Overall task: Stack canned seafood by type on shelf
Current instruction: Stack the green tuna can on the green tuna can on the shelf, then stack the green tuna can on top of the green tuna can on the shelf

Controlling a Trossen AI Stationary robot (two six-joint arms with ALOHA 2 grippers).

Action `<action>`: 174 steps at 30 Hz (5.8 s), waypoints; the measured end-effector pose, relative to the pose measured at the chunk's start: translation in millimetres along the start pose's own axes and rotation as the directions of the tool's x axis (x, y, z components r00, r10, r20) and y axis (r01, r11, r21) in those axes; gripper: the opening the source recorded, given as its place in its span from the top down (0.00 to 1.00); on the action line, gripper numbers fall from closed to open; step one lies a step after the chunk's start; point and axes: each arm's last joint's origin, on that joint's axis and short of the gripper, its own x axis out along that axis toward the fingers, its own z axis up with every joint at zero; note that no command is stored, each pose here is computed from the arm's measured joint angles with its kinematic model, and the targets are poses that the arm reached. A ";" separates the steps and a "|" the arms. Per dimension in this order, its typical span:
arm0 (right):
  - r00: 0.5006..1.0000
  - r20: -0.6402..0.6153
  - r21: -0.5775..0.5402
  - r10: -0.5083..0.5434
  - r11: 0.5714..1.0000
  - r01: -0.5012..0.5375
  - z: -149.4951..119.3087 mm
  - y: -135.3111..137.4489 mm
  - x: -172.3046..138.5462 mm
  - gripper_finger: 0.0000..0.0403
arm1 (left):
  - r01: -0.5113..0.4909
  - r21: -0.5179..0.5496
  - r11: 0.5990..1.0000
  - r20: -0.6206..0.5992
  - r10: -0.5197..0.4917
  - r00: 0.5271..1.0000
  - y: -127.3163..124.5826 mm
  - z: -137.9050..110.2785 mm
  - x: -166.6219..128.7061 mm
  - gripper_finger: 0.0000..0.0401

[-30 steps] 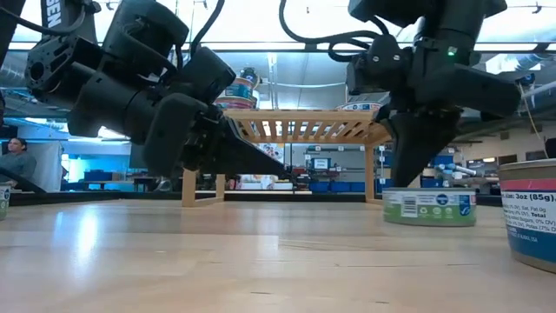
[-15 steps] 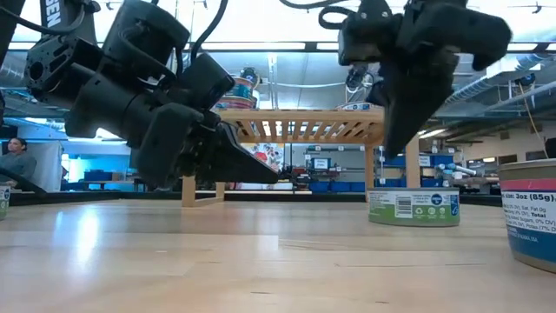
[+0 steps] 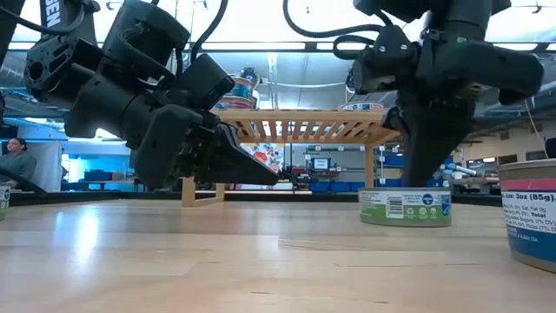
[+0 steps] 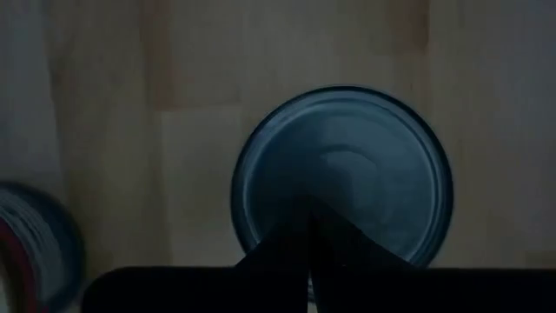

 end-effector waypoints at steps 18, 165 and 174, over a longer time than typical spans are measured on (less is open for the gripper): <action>0.939 0.330 -0.204 0.098 0.978 -0.030 30.3 1.1 -3.5 0.99 | 0.011 0.165 0.986 0.053 -0.020 0.998 -15.2 13.3 -10.3 0.99; 0.919 0.392 -0.011 0.037 0.999 -0.036 -23.6 52.7 -0.4 0.98 | 0.096 0.066 0.993 0.325 -0.112 0.939 30.4 41.1 -1.2 1.00; 0.931 0.363 -0.020 0.037 0.999 -0.032 -24.5 49.5 1.1 0.97 | 0.097 0.041 0.994 0.303 -0.105 0.947 32.7 37.2 -1.3 1.00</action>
